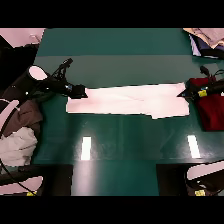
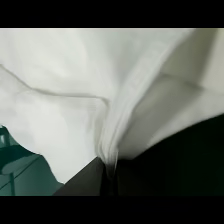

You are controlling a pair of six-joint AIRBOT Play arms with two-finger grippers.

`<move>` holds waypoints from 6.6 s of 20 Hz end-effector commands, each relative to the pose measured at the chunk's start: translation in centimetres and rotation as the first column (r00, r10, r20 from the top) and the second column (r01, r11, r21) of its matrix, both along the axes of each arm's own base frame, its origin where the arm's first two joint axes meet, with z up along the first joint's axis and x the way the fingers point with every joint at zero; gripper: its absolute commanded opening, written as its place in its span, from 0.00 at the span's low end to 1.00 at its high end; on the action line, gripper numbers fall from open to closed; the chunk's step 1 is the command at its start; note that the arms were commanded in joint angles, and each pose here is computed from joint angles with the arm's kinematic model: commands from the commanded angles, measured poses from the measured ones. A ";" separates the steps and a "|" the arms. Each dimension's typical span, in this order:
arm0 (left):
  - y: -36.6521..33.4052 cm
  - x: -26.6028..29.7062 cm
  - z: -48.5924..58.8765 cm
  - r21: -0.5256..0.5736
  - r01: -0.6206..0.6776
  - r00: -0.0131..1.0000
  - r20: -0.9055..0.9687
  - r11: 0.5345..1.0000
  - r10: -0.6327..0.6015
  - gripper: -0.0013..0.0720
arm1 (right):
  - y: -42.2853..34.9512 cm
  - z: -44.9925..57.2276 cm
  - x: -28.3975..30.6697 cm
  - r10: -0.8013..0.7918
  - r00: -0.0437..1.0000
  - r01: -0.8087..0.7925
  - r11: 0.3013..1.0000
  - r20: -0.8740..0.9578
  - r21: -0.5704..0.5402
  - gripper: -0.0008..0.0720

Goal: Fold the shirts.

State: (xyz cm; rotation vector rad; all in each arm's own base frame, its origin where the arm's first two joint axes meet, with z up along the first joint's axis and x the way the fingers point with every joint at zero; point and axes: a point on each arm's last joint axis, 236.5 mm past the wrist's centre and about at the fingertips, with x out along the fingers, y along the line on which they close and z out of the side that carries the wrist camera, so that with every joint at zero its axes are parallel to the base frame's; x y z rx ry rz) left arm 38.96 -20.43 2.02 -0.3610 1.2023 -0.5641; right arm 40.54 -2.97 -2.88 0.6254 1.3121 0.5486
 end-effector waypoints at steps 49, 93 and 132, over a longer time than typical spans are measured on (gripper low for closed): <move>11.4 6.8 14.3 0.211 -0.052 0.970 0.242 0.976 -0.001 0.04 | 56.6 14.8 -2.4 0.502 0.477 -0.596 0.788 0.721 -0.155 0.71; 9.6 5.4 14.4 0.149 0.004 0.981 0.193 0.989 -0.033 0.04 | 1.9 14.1 10.0 -0.167 0.909 0.264 0.939 0.381 -0.219 0.04; 3.0 4.7 14.9 0.170 0.138 0.946 0.269 0.976 -0.180 0.05 | -21.4 11.3 -18.5 -0.673 0.733 0.490 0.416 0.103 -0.766 0.82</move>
